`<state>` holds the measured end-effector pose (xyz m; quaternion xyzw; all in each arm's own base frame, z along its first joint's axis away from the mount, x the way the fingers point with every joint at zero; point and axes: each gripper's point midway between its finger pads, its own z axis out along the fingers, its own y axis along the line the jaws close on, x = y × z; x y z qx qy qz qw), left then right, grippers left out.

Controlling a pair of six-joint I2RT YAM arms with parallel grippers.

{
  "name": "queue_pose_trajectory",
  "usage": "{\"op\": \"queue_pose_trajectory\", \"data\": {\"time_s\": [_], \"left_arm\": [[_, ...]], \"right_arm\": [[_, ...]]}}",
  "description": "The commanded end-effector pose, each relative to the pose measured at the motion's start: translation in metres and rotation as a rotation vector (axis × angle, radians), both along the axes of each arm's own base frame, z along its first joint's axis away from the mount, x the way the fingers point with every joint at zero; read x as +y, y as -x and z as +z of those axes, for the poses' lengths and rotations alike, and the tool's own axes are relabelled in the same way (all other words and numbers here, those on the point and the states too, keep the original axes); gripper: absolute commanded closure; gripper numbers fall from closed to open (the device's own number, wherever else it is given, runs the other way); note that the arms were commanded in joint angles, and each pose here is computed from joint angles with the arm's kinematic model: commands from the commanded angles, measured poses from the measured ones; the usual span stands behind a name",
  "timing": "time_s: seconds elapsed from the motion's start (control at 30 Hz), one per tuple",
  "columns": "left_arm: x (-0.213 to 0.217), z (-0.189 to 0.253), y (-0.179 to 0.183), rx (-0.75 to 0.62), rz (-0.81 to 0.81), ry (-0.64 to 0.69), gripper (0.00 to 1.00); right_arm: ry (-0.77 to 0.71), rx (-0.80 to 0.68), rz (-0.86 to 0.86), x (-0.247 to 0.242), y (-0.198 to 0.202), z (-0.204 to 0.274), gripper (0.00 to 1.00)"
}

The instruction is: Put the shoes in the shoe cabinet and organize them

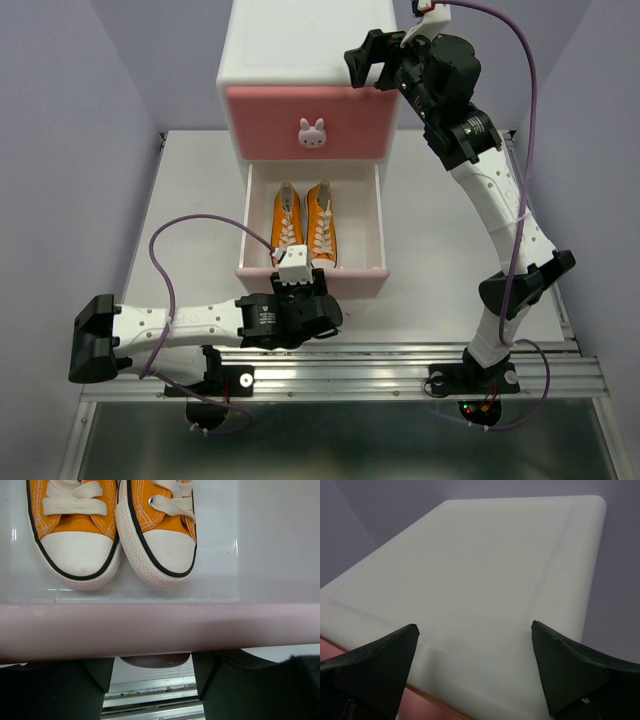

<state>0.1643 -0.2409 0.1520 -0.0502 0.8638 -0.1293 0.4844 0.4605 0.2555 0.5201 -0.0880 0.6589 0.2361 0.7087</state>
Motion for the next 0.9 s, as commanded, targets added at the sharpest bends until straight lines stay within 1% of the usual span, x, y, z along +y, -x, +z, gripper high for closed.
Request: {"op": "queue_pose_trajectory", "data": {"time_s": [0.0,0.1,0.17,0.3,0.37,0.4,0.43,0.57,0.6,0.7,0.73,0.77,0.8,0.87], "left_arm": [[0.005,0.089,-0.039,-0.236,0.151,0.154,1.0],[0.003,0.102,-0.044,-0.259,0.16,0.171,1.0],[0.003,0.103,-0.047,-0.264,0.165,0.171,1.0],[0.002,0.106,-0.057,-0.254,0.211,0.221,1.0],[0.0,0.11,-0.06,-0.262,0.209,0.223,1.0],[-0.003,0.112,-0.062,-0.264,0.21,0.243,1.0],[-0.003,0.106,-0.065,-0.262,0.21,0.226,1.0],[-0.003,0.101,-0.091,-0.264,0.264,0.262,1.0],[-0.002,0.099,-0.105,-0.268,0.292,0.28,1.0],[-0.006,0.093,-0.132,-0.277,0.329,0.28,1.0],[-0.006,0.095,-0.141,-0.289,0.345,0.285,1.0],[-0.004,0.105,-0.156,-0.314,0.371,0.302,1.0],[-0.007,0.099,-0.167,-0.314,0.377,0.28,1.0],[-0.002,0.109,-0.19,-0.341,0.418,0.288,1.0]], "right_arm": [[0.161,0.407,-0.004,0.01,-0.007,-0.138,0.0],[0.165,0.403,-0.016,0.007,-0.007,-0.137,0.0],[0.165,0.401,-0.022,0.006,-0.008,-0.137,0.0],[0.164,0.393,-0.027,0.005,-0.008,-0.134,0.0],[0.166,0.392,-0.032,0.004,-0.008,-0.134,0.0],[0.167,0.391,-0.035,0.003,-0.008,-0.134,0.0],[0.167,0.393,-0.037,0.003,-0.008,-0.135,0.0],[0.163,0.396,-0.031,0.006,-0.01,-0.138,0.0],[0.162,0.397,-0.03,0.007,-0.011,-0.139,0.0],[0.153,0.403,-0.021,0.009,-0.011,-0.14,0.0],[0.15,0.401,-0.021,0.009,-0.011,-0.139,0.0],[0.145,0.401,-0.02,0.009,-0.01,-0.138,0.0],[0.145,0.404,-0.019,0.009,-0.01,-0.14,0.0],[0.138,0.402,-0.018,0.009,-0.009,-0.138,0.0]]}}
